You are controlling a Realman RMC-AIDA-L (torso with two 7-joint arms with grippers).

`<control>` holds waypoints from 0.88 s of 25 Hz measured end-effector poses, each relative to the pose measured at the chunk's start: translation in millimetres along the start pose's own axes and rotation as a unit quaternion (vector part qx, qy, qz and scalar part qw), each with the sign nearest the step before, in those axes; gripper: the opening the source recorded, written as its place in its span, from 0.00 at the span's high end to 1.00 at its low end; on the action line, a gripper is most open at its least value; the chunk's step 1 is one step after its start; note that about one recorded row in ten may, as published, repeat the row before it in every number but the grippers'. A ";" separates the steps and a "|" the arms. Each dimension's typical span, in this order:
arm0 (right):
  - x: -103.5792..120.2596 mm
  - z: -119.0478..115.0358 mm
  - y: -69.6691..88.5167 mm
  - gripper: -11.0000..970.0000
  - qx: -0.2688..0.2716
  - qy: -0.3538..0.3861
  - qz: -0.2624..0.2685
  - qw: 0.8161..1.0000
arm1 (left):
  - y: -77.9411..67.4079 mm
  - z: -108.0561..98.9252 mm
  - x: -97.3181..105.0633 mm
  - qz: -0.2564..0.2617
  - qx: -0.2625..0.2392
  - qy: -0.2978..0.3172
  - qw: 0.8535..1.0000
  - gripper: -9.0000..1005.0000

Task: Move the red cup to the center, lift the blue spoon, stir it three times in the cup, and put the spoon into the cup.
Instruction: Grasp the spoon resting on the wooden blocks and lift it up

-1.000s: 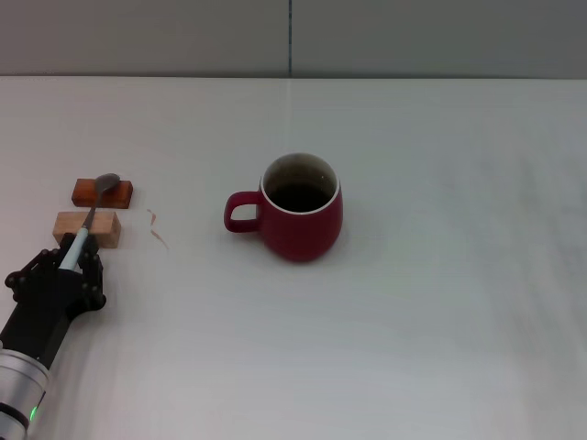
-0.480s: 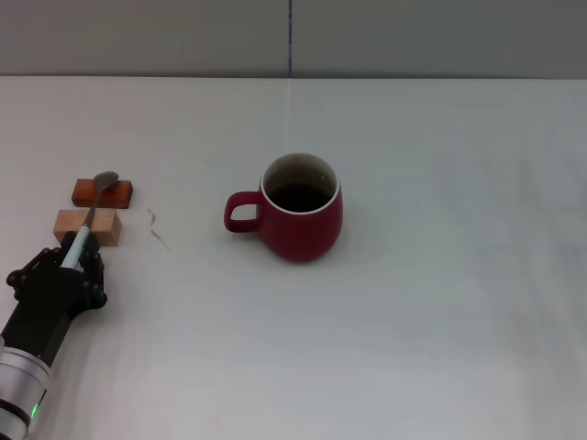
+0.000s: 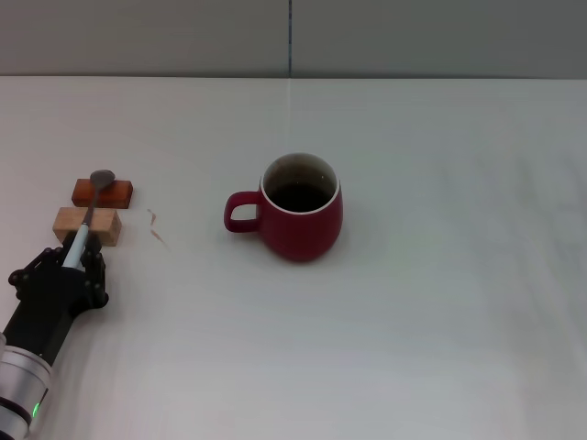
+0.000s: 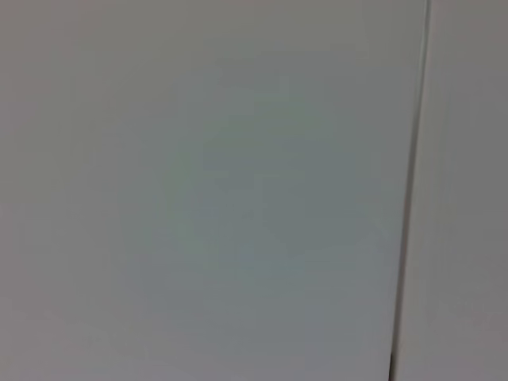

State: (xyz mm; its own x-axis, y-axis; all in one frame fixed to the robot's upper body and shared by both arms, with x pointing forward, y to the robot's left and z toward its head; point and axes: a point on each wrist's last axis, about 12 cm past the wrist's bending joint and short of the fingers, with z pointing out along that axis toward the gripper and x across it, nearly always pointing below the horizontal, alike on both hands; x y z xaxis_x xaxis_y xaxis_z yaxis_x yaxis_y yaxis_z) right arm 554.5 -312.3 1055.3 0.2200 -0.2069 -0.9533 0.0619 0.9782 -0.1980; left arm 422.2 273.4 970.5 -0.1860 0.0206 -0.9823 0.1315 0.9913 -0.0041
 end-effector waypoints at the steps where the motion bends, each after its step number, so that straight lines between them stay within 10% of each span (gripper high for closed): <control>1: -0.1 0.2 0.1 0.24 0.000 0.000 0.000 1.000 | 0.0 0.1 -0.1 0.000 0.000 0.000 1.000 0.78; 22: 0.8 1.6 0.8 0.24 -0.001 0.005 -0.001 1.000 | 0.9 3.7 -2.6 0.000 0.000 -0.008 1.000 0.81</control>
State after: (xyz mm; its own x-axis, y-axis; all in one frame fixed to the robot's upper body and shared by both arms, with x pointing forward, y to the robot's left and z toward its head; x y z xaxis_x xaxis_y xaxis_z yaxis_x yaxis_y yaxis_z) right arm 556.2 -311.8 1054.8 0.2097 -0.2088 -0.9552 0.0595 0.9778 -0.2007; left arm 426.4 273.7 972.3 -0.1709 0.0184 -0.9851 0.1308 0.9914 -0.0042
